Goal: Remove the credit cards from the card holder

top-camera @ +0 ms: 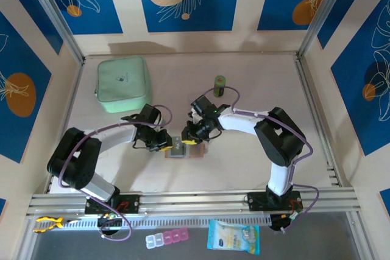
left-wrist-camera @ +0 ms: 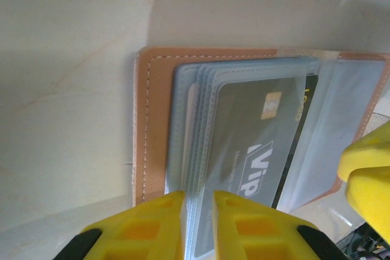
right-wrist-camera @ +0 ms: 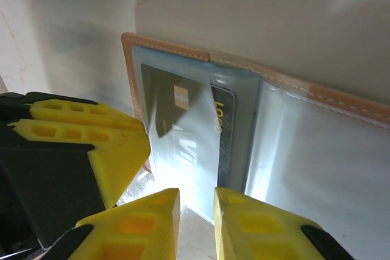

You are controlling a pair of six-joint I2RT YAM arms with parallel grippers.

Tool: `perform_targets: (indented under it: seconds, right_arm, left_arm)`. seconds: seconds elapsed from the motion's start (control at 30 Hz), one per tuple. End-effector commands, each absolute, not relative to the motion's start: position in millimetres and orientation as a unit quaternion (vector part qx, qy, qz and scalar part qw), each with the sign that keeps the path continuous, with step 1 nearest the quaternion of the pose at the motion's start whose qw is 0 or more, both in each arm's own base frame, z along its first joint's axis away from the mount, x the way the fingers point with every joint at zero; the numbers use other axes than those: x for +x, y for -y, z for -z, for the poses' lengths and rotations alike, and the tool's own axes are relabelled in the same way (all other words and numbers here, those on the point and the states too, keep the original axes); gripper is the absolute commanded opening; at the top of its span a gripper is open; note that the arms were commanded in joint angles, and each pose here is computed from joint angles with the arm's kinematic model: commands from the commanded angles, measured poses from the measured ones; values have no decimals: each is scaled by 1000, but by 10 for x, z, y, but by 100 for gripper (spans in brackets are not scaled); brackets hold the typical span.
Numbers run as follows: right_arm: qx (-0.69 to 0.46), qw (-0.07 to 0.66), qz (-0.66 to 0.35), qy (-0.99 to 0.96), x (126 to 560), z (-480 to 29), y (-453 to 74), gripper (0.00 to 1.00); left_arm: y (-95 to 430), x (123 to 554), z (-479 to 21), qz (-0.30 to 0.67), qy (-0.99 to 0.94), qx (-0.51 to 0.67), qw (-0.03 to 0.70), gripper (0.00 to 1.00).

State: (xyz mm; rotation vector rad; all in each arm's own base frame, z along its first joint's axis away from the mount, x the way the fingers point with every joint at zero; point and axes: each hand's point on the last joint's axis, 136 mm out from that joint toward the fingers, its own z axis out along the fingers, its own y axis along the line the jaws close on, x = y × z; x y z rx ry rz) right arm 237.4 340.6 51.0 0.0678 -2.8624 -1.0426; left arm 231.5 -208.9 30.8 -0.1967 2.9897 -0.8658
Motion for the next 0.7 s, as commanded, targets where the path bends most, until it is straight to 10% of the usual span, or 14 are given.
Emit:
perform_targets:
  seconds: [0.0, 0.67]
  right_arm:
    - [35, 61, 359, 931, 2351, -540, -3528, 23]
    - [43, 76, 334, 939, 2309, -335, -3506, 21]
  left_arm:
    - [2062, 2271, -233, 279, -958, -63, 0, 19]
    - [2039, 2202, -173, 276, -959, -67, -12, 19]
